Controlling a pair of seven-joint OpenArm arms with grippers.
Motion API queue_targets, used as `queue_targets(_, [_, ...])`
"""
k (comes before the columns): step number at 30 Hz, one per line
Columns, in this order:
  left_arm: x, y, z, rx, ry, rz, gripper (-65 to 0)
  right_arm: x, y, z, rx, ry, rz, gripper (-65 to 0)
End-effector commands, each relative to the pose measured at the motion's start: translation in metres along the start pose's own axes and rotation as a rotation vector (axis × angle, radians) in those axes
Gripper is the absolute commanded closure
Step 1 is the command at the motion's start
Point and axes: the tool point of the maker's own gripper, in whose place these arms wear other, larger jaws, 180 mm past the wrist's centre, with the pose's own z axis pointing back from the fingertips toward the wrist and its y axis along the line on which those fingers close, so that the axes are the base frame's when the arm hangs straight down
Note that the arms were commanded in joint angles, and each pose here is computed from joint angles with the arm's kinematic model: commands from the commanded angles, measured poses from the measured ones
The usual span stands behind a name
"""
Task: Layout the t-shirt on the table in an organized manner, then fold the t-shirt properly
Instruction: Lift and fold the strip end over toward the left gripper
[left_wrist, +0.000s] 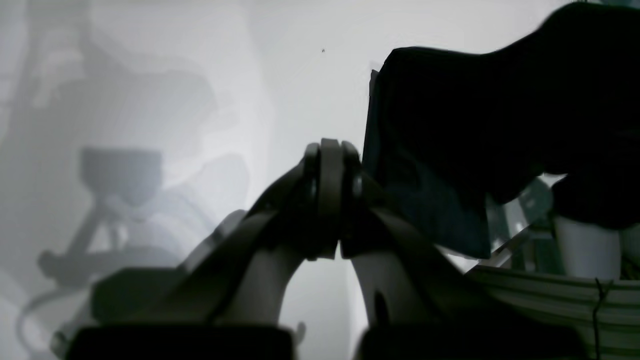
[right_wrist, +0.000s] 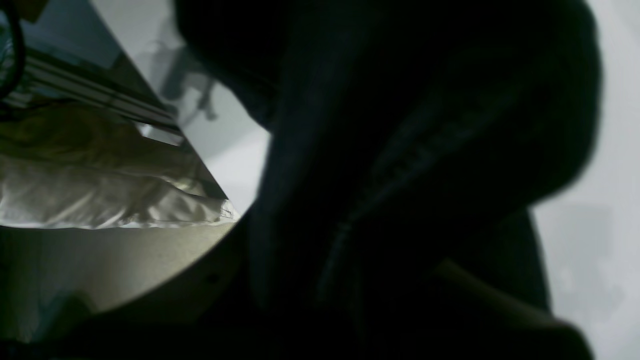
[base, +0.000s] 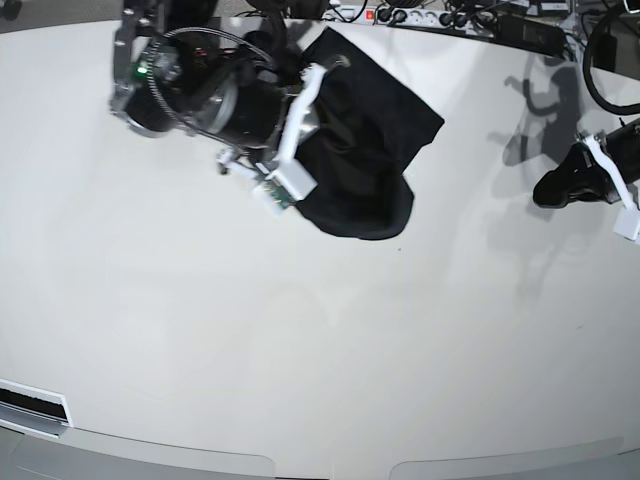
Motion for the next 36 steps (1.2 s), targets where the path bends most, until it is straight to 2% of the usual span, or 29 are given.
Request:
queue_targets(1, [0.015,-0.001,0.005,-0.007,-0.040,-0.026,0.0,0.014,0.007,-0.004,0.033,-0.051,0.018,-22.0])
queue_targets(2, [0.015,-0.001,0.005,-0.007,-0.039,-0.026,0.0,0.014,0.011,-0.009,0.054,-0.046,0.016,-35.0])
queue_targets(3, [0.015,-0.001,0.005,-0.007,-0.040,-0.026,0.0,0.018,0.018,-0.012,0.082,-0.054,0.011,-44.9])
queue_targets(4, [0.015,-0.001,0.005,-0.008,-0.040,-0.027,0.0,0.023,0.028,-0.014,0.123,-0.064,0.005,-51.3])
queue_targets(7, [0.016,-0.001,0.005,-0.009,-0.041,-0.028,0.0,0.029,0.070,-0.014,0.314,-0.039,0.076,-52.5])
queue_targets(9, [0.016,-0.002,0.005,-0.012,-0.043,-0.027,0.0,0.030,0.088,-0.011,0.399,-0.018,0.111,-52.5])
queue_targets(12, [0.015,-0.009,0.006,-0.053,-0.039,-0.025,0.0,0.038,0.084,-0.012,0.389,-0.024,0.144,-52.1])
queue_targets(14, [0.016,-0.018,0.007,-0.100,-0.037,-0.019,0.0,0.042,0.075,-0.014,0.347,-0.013,0.175,-46.7])
queue_targets(15, [0.017,-0.020,0.008,-0.115,-0.037,-0.014,0.0,0.046,0.071,-0.014,0.331,-0.012,0.192,-40.6])
queue_targets(16, [0.018,-0.021,0.009,-0.124,-0.037,-0.012,0.0,0.049,0.066,-0.015,0.313,-0.009,0.208,-32.1])
queue_targets(18, [0.017,-0.024,0.007,-0.131,-0.029,-0.018,0.0,0.054,0.057,-0.016,0.273,-0.001,0.239,-8.7])
queue_targets(19, [0.015,-0.027,0.005,-0.140,-0.019,-0.023,0.0,0.056,0.051,-0.017,0.247,0.008,0.255,0.0])
queue_targets(23, [-0.006,-0.054,-0.016,-0.213,0.082,-0.069,0.0,0.070,0.020,-0.016,0.124,-0.034,0.317,0.0])
queue_targets(26, [-0.028,-0.074,-0.034,-0.264,0.178,-0.116,0.0,0.070,-0.005,-0.020,0.055,-0.013,0.345,0.0])
queue_targets(31, [-0.068,-0.109,-0.056,-0.371,0.297,-0.130,0.0,0.049,-0.038,-0.041,0.054,0.113,0.321,0.0])
queue_targets(33, [-0.082,-0.120,-0.063,-0.392,0.332,-0.149,0.0,0.045,-0.052,-0.049,0.029,0.166,0.345,0.0])
queue_targets(36, [-0.101,-0.136,-0.070,-0.429,0.385,-0.170,0.0,0.049,-0.063,-0.060,0.015,0.197,0.389,0.0])
